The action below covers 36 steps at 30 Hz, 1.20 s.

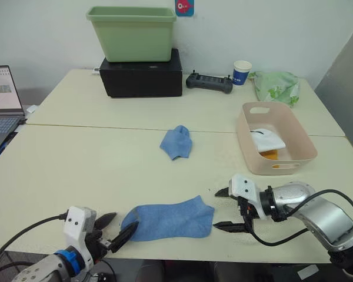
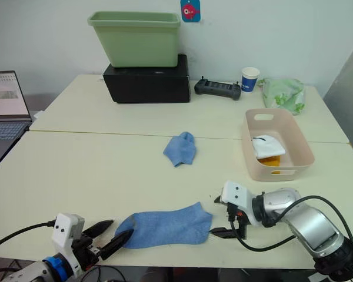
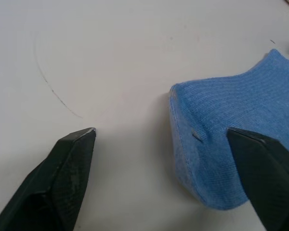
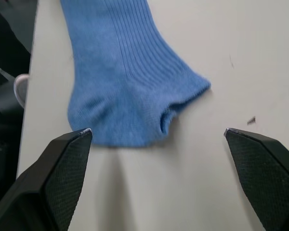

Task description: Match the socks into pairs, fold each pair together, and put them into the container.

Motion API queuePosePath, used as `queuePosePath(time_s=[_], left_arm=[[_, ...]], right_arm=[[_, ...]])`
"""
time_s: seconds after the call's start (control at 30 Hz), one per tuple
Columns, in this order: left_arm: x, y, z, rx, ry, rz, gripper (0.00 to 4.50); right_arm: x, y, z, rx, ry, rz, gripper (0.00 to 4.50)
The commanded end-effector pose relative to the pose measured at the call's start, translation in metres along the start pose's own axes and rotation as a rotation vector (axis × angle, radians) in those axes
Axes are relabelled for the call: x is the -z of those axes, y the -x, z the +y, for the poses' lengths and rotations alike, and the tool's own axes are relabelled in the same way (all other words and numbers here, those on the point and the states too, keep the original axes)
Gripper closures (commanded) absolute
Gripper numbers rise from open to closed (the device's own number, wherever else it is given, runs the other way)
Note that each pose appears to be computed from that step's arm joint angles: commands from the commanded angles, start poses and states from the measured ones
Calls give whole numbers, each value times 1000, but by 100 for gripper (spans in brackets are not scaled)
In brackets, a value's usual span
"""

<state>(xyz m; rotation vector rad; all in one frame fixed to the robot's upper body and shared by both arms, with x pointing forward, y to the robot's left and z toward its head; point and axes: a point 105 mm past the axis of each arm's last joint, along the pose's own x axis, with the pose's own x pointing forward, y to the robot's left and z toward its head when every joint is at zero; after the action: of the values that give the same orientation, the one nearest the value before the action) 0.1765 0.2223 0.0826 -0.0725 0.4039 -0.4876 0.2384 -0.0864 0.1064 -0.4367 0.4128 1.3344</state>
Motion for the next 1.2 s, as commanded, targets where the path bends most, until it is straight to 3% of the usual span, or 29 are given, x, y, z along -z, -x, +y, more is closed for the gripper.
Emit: queuePosePath(time_s=[0.03,0.2,0.4,0.63,0.83,0.93,1.2], left_arm=[[-38,10,0,37,-142,-92,3],[-67,-2,-14,178,-192,-128,3],[-93,-16,-9,194,-236,-181,3],[-94,-19,-8,191,-246,-186,3],[-92,-23,-13,201,-246,-190,3],[-89,-24,-16,209,-244,-186,0],[-86,-27,-19,215,-246,-186,0]], right_arm=[[-31,5,-5,33,76,-99,0],[-56,-3,-29,171,166,-181,0],[-74,-35,-76,413,360,-168,0],[-79,-92,-107,479,466,-83,0],[-70,-111,-124,488,495,-16,0],[-72,-111,-131,503,438,-29,61],[-65,-115,-128,447,362,-15,347]])
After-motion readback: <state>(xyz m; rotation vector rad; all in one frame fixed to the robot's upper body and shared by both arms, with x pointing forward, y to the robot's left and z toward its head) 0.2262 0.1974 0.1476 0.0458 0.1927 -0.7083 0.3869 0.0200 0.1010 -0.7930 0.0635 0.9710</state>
